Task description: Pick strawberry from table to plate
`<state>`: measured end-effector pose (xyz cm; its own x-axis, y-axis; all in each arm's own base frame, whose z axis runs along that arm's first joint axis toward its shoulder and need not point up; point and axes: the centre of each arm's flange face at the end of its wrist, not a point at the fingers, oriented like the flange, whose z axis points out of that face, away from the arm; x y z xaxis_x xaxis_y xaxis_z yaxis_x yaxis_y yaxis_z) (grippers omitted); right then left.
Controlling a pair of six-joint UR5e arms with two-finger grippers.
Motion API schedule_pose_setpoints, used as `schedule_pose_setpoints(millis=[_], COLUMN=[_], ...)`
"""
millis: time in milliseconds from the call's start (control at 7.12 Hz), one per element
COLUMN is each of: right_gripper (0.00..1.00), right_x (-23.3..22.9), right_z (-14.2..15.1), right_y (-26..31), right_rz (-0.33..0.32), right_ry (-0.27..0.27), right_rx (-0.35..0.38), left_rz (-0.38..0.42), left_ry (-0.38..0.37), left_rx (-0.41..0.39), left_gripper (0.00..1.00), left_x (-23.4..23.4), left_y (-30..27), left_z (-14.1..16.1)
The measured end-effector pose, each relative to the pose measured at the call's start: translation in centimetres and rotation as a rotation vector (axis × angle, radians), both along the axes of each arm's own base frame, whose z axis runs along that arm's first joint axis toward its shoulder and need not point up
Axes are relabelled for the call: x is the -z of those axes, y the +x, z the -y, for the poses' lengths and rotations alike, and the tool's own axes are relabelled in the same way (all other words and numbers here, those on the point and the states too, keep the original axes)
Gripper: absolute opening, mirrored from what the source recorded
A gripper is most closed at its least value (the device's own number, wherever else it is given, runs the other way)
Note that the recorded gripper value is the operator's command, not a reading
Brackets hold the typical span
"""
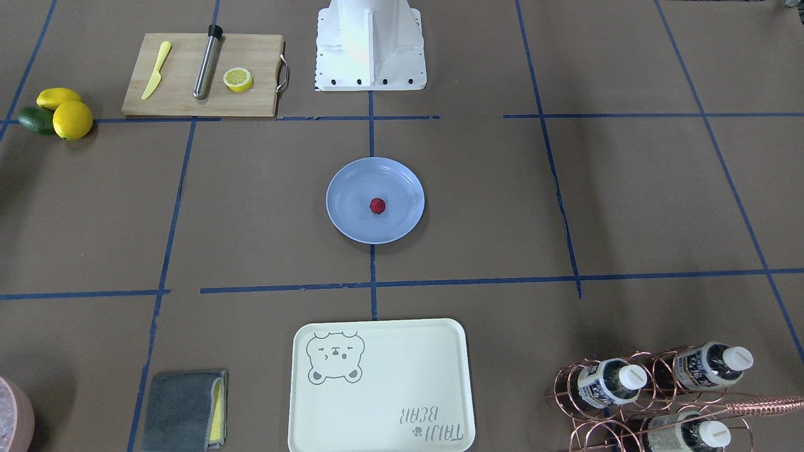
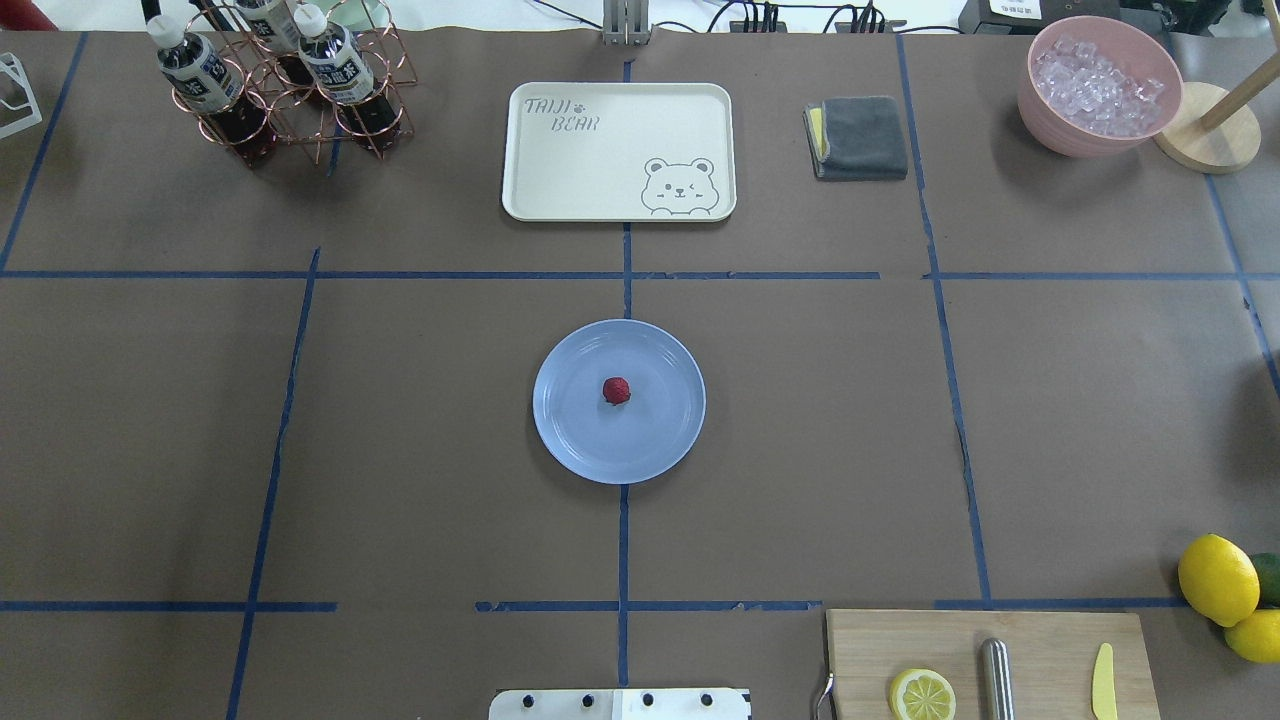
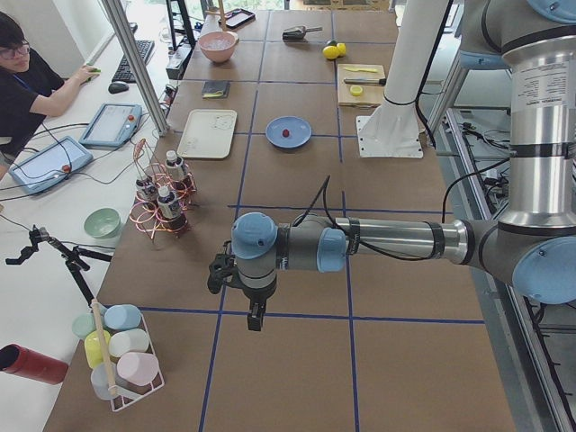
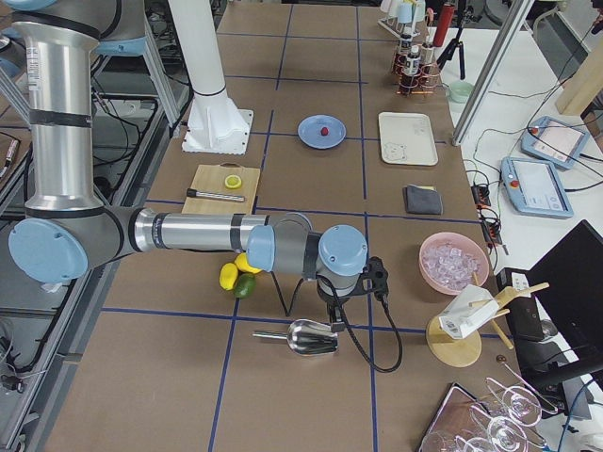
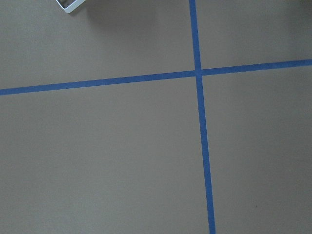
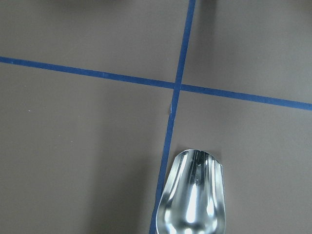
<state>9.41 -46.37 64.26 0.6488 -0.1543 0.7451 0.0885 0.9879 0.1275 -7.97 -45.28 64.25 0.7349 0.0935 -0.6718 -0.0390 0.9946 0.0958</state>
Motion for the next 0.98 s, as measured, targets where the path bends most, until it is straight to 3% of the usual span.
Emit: schedule_pose_setpoints(millis=[982], right_gripper=[1.00], right_x=[-0.57], right_z=[0.08], right_y=[-0.13], right_rz=[-0.027], right_ry=[-0.012], right_rx=[0.006], left_rz=[-0.001], left_ry=[0.006], left_rx=[0.000], left_gripper=[1.00], left_x=[0.34], left_y=[0.05], left_z=[0.38])
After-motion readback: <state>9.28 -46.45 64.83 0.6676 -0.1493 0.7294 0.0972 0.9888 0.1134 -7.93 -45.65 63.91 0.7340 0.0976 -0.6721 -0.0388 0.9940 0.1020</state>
